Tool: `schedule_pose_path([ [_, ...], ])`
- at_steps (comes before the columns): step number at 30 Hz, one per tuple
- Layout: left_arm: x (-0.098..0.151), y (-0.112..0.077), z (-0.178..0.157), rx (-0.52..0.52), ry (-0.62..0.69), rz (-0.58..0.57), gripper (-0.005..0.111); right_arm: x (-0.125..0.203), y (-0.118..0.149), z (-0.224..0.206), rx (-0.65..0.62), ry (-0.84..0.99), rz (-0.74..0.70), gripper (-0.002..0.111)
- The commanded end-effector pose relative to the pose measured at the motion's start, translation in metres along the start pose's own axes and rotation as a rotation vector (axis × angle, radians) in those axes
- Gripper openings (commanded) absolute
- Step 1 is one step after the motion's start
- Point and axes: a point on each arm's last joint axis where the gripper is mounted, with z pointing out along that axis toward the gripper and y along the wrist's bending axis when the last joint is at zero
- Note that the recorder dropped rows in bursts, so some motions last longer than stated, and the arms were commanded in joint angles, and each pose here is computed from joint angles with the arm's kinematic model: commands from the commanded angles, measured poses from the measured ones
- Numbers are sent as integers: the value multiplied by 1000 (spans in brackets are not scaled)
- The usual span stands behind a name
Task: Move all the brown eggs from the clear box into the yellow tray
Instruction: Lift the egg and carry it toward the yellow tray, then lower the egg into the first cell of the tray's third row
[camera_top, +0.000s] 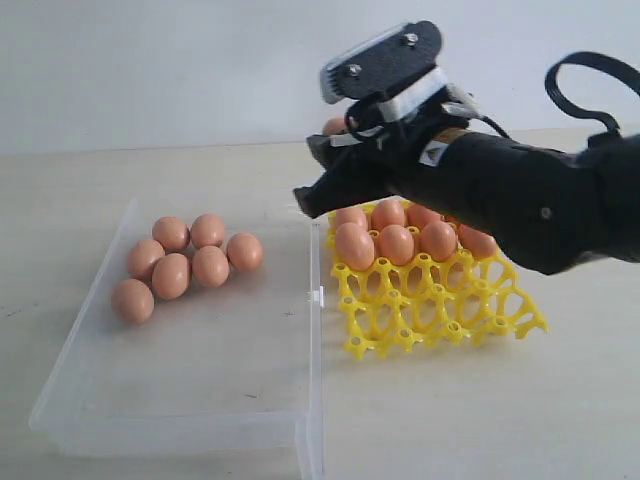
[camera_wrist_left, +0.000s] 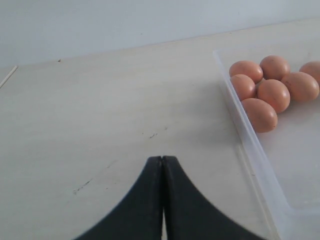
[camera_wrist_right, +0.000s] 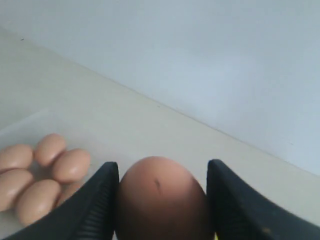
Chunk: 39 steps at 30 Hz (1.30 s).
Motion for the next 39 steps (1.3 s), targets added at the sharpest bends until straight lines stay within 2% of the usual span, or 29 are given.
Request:
schedule_pose_path([
  [1, -2, 0, -1, 6, -16, -7, 0, 13, -23, -5, 82, -36, 75, 0],
  [8, -2, 0, -1, 6, -16, -7, 0, 37, -38, 8, 119, -30, 213, 0],
  [12, -2, 0, -1, 6, -16, -7, 0, 52, -31, 19, 74, -8, 164, 0],
  [21, -2, 0, -1, 6, -16, -7, 0, 85, -22, 21, 48, -54, 206, 0],
  [31, -2, 0, -1, 6, -16, -7, 0, 95, -13, 24, -25, -49, 138, 0],
  [39, -2, 0, -1, 6, -16, -7, 0, 103, -12, 15, -20, -67, 112, 0],
])
